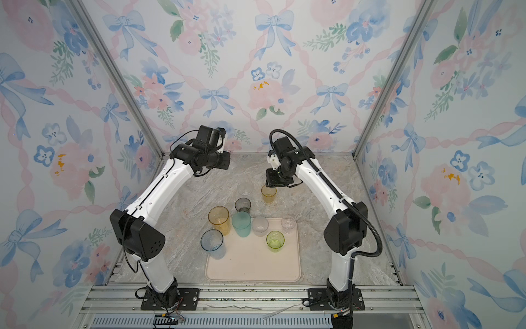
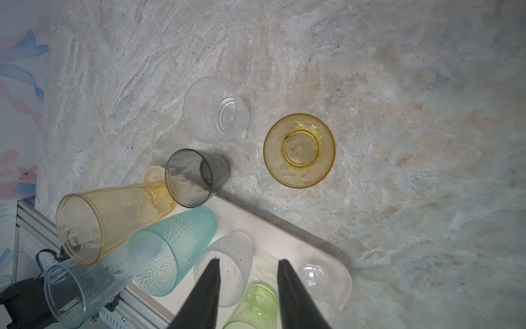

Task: Place the glasses into the tray
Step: Pick up the glass from the center of the table.

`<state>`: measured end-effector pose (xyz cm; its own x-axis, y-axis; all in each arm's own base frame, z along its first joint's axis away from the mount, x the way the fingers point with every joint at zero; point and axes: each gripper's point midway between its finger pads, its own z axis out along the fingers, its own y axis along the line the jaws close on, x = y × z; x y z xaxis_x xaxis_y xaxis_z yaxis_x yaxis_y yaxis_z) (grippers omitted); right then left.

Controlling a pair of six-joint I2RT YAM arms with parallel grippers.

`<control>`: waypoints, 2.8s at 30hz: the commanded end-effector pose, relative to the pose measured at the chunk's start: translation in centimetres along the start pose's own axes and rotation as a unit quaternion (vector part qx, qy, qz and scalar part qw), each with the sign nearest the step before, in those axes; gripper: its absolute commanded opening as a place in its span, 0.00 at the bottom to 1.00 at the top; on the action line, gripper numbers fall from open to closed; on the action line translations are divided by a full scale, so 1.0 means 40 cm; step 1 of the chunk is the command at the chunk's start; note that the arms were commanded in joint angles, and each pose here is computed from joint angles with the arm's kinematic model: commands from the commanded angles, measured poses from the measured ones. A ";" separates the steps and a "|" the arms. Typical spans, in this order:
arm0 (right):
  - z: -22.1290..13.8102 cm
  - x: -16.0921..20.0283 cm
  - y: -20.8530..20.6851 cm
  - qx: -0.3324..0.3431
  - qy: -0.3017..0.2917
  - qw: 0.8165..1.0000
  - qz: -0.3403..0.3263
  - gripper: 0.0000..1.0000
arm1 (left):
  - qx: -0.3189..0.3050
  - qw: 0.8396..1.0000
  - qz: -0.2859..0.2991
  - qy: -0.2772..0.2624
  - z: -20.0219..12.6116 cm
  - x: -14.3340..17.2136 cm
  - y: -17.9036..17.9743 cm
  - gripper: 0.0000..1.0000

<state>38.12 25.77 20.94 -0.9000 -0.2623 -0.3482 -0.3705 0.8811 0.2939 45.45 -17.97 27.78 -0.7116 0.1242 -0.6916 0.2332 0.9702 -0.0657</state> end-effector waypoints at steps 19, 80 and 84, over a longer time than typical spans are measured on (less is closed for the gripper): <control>0.238 0.102 0.118 0.007 0.139 0.988 -0.060 0.35 | 0.012 0.999 -0.042 -0.008 -0.013 0.024 0.086 0.31; 0.167 0.000 0.136 0.067 0.024 0.996 -0.046 0.01 | 0.007 0.999 -0.040 -0.002 -0.042 0.065 0.183 0.30; 0.109 -0.014 0.143 0.068 0.001 0.997 -0.047 0.02 | 0.009 0.999 -0.040 -0.004 -0.040 0.067 0.182 0.30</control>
<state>37.60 33.00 15.25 -0.8795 -0.3717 -0.2973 -0.4253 0.8941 0.1404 44.59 -10.20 25.77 -0.7441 0.0299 -0.6674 0.1603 0.9778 -0.1349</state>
